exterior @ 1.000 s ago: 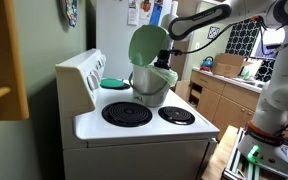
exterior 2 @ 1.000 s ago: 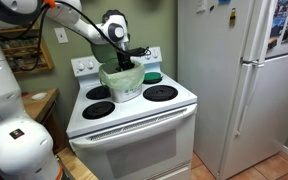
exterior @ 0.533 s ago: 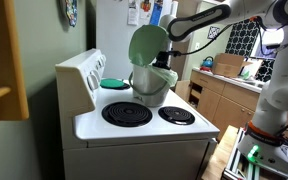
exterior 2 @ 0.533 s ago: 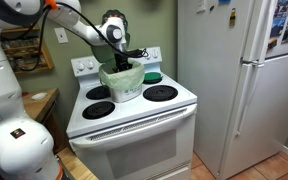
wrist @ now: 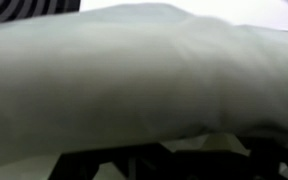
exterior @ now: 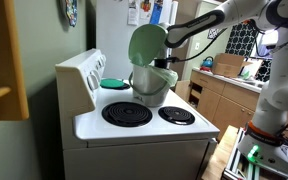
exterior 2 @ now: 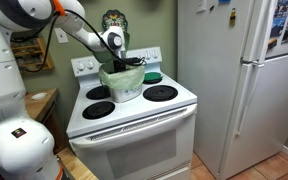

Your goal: Open the bin, then remove a paper towel from it

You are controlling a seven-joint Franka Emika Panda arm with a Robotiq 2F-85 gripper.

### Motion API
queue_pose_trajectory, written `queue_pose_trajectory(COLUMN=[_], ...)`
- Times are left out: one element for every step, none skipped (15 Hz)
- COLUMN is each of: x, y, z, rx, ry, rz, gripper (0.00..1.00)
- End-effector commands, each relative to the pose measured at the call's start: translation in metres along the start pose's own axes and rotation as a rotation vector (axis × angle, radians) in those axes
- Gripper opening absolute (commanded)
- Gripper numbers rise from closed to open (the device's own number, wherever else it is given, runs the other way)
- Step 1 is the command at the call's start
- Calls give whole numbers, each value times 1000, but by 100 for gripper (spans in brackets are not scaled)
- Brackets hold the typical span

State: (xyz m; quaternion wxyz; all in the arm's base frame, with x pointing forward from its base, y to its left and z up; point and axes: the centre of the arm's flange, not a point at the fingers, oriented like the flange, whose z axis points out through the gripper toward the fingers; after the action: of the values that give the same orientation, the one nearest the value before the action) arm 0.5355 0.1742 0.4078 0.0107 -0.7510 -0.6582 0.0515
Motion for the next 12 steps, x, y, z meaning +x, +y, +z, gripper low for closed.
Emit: queue_pose_trajectory(x=[6, 6, 7, 7, 7, 7, 6, 6, 5, 5, 5, 5], y=[1, 0, 1, 1, 1, 0, 0, 1, 0, -1, -2, -3], z=[13, 16, 18, 19, 21, 23, 23, 23, 20, 17, 13, 9], rx=[40, 47, 51, 56, 60, 63, 67, 68, 66, 62, 51, 43], ry=[0, -1, -4, -6, -10, -12, -14, -15, -19, -17, -19, -15], rz=[32, 37, 40, 42, 43, 44, 44, 45, 39, 34, 32, 32], gripper=[100, 100, 85, 75, 72, 64, 56, 47, 40, 34, 25, 18])
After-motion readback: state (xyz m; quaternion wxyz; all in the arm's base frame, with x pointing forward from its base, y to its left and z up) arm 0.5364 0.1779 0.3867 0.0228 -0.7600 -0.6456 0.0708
